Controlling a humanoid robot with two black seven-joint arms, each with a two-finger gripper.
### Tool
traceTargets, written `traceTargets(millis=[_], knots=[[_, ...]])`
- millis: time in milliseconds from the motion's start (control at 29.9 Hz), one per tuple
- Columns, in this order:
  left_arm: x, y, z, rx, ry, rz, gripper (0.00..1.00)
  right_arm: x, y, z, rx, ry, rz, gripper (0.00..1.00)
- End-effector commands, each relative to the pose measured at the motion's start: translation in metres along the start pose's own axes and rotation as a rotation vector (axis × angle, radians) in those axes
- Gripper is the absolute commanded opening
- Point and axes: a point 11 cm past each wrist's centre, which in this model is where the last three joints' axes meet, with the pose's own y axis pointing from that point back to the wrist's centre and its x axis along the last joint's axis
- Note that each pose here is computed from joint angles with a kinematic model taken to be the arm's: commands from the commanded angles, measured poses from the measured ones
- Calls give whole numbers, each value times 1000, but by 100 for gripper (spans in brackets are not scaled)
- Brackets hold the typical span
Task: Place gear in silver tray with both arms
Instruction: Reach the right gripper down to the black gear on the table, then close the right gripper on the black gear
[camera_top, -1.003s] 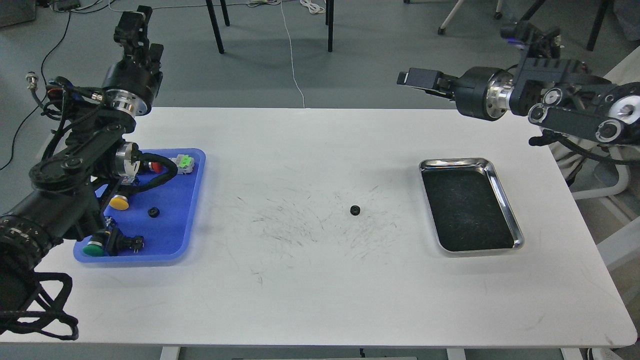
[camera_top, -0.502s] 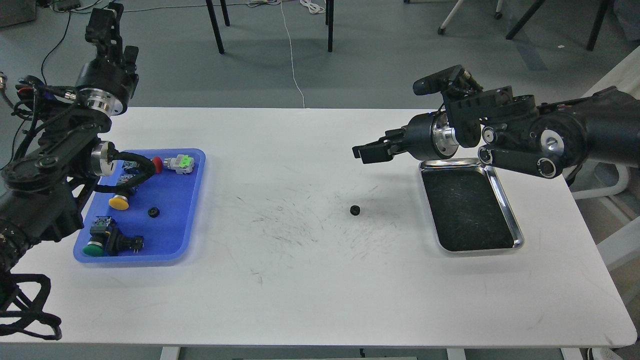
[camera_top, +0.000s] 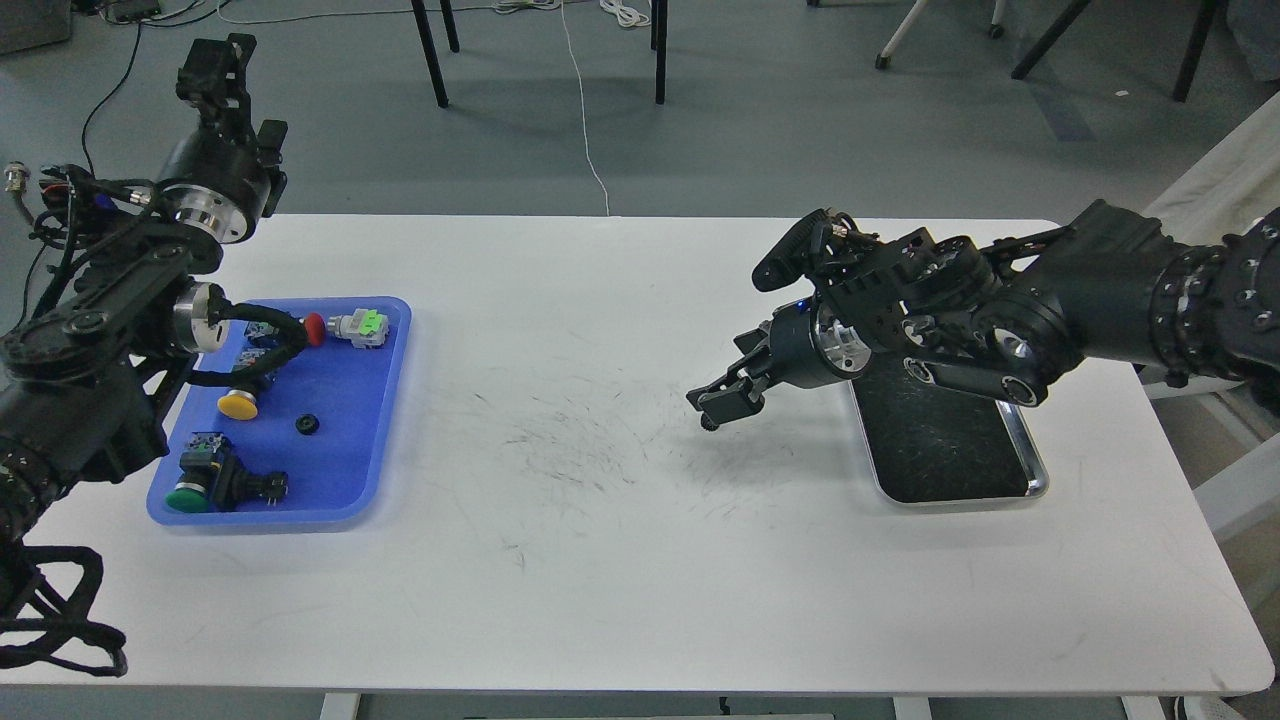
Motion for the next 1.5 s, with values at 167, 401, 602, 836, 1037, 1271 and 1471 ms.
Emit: traceTargets(millis=[167,401,602,836,1037,1271,1471], knots=[[4,-1,1,1,-4,8,98,-3,-24,-17,18,64,-44,76],[7,0,0,4,-8,14,98,-25,-31,-8,-3,35,-63,73],[8,0,1,1,14,23,98,-34,-35,-1,-23,15,-61,73],[10,0,0,3,29,33,98,-35,-35,0,-28,14,-60,69],[12,0,1,3,27,36,98,-35,-35,1,-28,12,-59,57],[18,1,2,2,21,45,98,-40,-37,1,-27,5,-65,46],[22,2,3,-1,17,50,98,-42,-38,6,-42,-4,-58,41]])
